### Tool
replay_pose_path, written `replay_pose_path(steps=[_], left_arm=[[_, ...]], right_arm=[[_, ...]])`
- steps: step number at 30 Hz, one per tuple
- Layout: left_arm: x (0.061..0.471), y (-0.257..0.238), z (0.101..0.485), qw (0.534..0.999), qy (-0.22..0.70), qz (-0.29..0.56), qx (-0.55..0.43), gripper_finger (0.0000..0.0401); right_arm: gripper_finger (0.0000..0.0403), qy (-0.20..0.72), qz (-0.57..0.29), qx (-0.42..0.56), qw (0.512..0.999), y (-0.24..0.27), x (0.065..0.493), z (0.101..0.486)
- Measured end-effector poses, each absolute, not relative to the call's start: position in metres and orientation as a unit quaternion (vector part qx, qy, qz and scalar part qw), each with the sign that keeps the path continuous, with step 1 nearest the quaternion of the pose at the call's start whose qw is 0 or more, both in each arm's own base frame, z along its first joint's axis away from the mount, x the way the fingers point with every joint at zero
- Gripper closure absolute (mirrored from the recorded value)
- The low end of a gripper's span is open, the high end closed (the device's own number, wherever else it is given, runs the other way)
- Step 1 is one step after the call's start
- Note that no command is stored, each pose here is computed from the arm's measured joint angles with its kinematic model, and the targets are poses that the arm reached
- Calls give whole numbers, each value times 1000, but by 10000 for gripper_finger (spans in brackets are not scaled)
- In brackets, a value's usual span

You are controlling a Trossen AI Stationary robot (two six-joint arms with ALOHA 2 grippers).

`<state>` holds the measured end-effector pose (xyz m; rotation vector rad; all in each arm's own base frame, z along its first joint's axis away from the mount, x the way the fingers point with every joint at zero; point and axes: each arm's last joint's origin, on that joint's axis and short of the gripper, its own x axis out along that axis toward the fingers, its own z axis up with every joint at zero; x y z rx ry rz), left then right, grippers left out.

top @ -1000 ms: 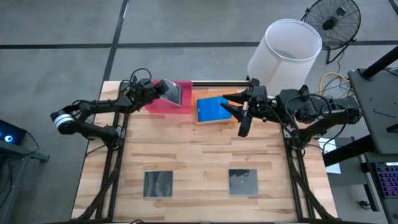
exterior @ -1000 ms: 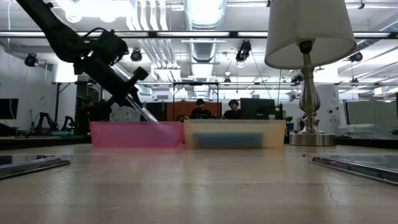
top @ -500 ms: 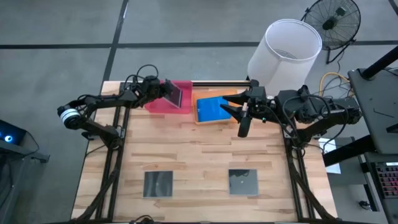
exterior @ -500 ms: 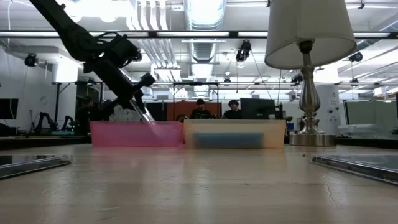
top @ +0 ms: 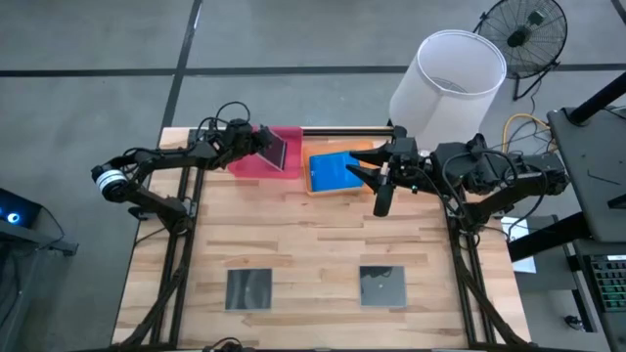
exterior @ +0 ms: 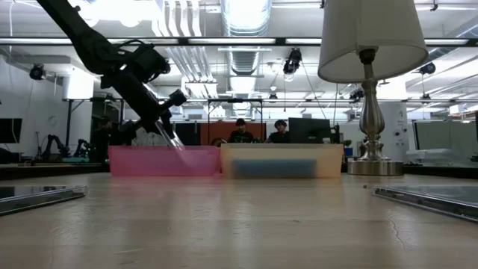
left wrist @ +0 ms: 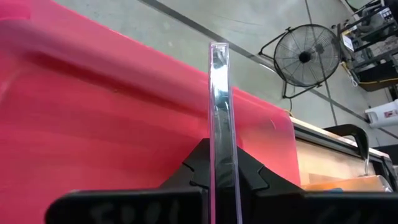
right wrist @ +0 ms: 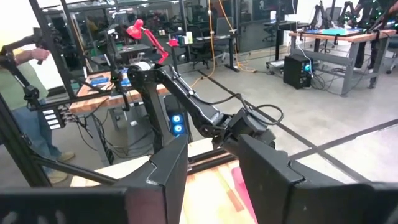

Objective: Pick & place jewel cases by type
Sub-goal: Put the top black CD case into the pink bin

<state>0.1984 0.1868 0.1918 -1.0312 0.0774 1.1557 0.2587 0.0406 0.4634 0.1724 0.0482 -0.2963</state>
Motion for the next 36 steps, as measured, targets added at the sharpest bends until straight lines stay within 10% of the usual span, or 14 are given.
replay_pose_path(steps=[13, 36], left_arm=[[195, 185, 182, 705, 89, 546, -443, 327], [196, 186, 163, 682, 137, 561, -448, 324]], right_arm=[[269, 30, -148, 83, 985, 41, 260, 459], [273, 37, -149, 84, 985, 41, 262, 453]])
